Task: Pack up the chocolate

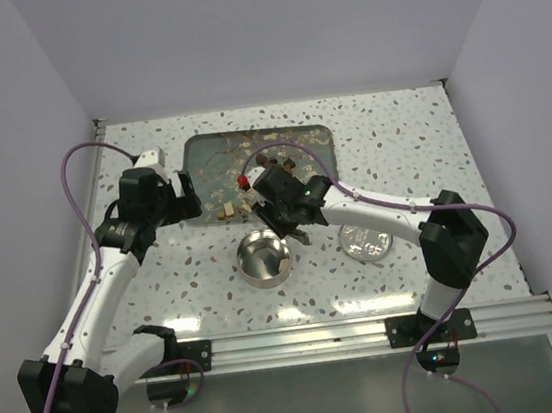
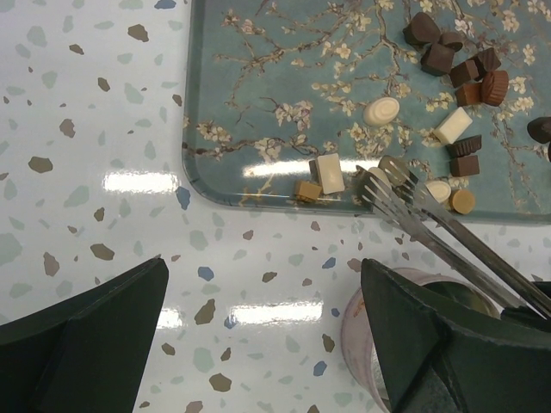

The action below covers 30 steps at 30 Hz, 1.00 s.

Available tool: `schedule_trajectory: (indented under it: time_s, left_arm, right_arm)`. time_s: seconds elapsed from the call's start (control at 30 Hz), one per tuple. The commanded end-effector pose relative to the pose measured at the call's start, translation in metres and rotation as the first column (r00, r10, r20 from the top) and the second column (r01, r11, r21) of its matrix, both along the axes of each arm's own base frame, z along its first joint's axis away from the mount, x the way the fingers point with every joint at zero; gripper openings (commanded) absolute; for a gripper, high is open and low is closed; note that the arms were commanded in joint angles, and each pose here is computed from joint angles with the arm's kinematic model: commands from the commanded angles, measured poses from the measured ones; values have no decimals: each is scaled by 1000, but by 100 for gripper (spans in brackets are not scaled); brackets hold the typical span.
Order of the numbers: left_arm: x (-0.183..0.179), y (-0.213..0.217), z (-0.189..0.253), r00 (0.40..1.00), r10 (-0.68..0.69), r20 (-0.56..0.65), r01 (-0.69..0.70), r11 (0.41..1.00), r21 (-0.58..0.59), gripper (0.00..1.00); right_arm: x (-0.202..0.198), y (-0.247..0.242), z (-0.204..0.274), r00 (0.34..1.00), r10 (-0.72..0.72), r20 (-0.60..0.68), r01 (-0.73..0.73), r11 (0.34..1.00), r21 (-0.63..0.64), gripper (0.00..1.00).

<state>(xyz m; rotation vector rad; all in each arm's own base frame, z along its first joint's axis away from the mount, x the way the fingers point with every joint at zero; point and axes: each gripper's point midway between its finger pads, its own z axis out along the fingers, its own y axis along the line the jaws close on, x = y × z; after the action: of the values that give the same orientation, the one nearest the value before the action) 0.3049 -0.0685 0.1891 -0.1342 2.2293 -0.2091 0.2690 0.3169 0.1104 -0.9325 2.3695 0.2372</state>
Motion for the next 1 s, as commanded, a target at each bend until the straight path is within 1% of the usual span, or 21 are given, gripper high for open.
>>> schedule_trajectory:
  time_s: [0.0, 0.17, 0.3, 0.37, 0.4, 0.57, 0.63, 0.67, 0.77, 0.97]
  left_arm:
    - [6, -2, 5, 999, -16, 38, 16, 1000, -1, 100]
    - [7, -2, 10, 999, -12, 52, 12, 1000, -1, 100]
    - [7, -1, 13, 998, -6, 60, 6, 1000, -9, 100]
    - [7, -2, 13, 998, -8, 62, 9, 1000, -8, 100]
    - [7, -2, 14, 998, -9, 66, 10, 1000, -10, 100]
    - [8, -5, 12, 998, -18, 64, 19, 1000, -18, 100]
    - [8, -5, 10, 998, -18, 61, 20, 1000, -23, 100]
    - [9, -7, 11, 998, -23, 64, 25, 999, -26, 100]
    - [10, -8, 7, 998, -28, 54, 30, 999, -31, 100]
    - [13, -10, 3, 998, -29, 55, 31, 999, -37, 100]
  right_arm:
    - [4, 2, 6, 1000, 4, 18, -4, 1000, 4, 34]
    - [13, 6, 25, 998, 0, 65, -2, 1000, 24, 33]
    - [18, 6, 55, 993, -6, 116, 0, 999, 51, 33]
    - [17, 3, 66, 992, -12, 129, 4, 998, 62, 33]
    - [16, 1, 79, 989, -18, 148, 5, 996, 84, 33]
    - [6, -14, 106, 985, -43, 165, 23, 993, 119, 33]
    - [-4, -18, 110, 988, -42, 146, 22, 990, 136, 32]
    - [-12, -25, 120, 989, -48, 143, 26, 987, 156, 32]
    - [-38, -41, 125, 993, -30, 116, 11, 986, 165, 32]
    - [-91, -77, 118, 998, -45, 36, 39, 986, 163, 31]
